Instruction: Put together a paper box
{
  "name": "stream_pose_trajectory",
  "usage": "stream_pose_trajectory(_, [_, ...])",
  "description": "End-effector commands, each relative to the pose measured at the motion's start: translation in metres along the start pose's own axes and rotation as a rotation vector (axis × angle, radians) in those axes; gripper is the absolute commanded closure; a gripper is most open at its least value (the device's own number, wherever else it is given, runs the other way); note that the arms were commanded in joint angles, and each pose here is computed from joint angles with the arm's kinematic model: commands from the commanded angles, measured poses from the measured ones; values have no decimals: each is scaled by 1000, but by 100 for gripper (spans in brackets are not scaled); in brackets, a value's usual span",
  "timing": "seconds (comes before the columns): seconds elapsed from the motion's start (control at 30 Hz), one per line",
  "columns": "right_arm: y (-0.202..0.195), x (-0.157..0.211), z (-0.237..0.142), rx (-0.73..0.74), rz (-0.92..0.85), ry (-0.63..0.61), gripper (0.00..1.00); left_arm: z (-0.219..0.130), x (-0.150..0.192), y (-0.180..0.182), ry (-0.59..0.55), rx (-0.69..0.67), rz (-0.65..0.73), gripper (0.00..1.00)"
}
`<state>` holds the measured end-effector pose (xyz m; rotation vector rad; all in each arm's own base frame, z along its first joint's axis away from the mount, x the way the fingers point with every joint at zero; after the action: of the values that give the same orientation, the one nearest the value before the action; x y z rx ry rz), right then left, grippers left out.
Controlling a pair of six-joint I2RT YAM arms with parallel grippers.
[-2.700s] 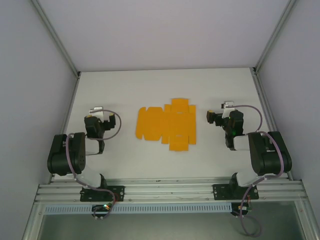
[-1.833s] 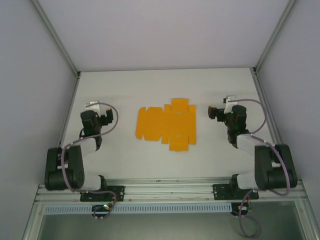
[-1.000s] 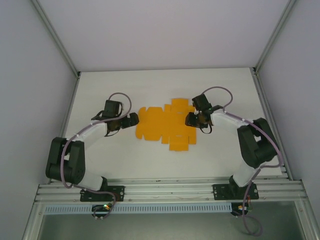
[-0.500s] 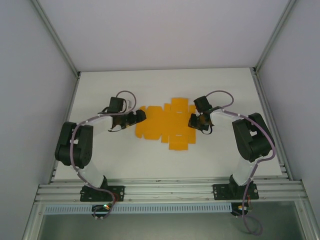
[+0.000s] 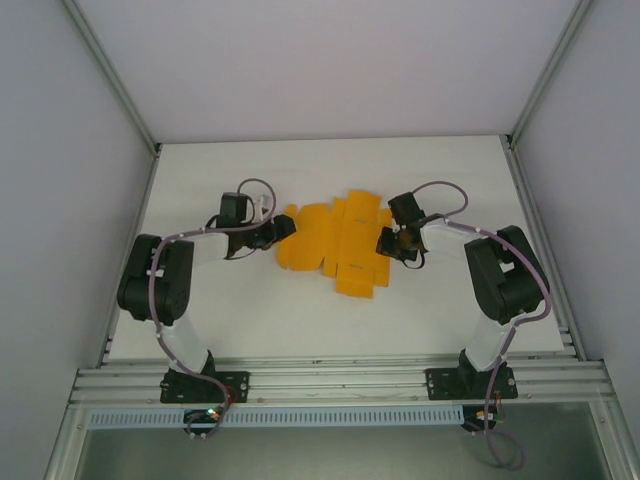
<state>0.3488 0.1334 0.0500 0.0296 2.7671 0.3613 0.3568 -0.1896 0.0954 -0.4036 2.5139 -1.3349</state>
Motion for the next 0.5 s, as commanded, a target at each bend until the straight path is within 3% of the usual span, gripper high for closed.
stream_pose_trajectory(0.0, [-25,58,24,78,29,218,76,-16,10,-35,9,139,76,40])
stream_pose_trajectory(0.13, [-24,57,23,73,23,207,76,-29,13,-45,-24,147,112,44])
stream_pose_trajectory(0.37, [-21,50,12,49,-31,124,76,-13,21,-40,-3,-8,187,57])
stream_pose_trajectory(0.43, [-19,48,7,39,-47,105,76,-6,20,-41,1,-28,202,63])
stream_pose_trajectory(0.47, [-18,47,5,31,-51,92,75,-3,19,-44,3,-32,211,71])
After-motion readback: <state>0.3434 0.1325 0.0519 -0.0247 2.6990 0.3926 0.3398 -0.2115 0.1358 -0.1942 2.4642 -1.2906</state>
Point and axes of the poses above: each hand's point on the last joint's axis, 136 mm out from that joint toward the fingers, its own z axis out along the fingers, its own y axis along the line the jaws close on, x = y × z, the point moved 4 cm from there along -z, back along the fingers, and after that the axes turned 14 degrees about -z, right-handed, at the moved point
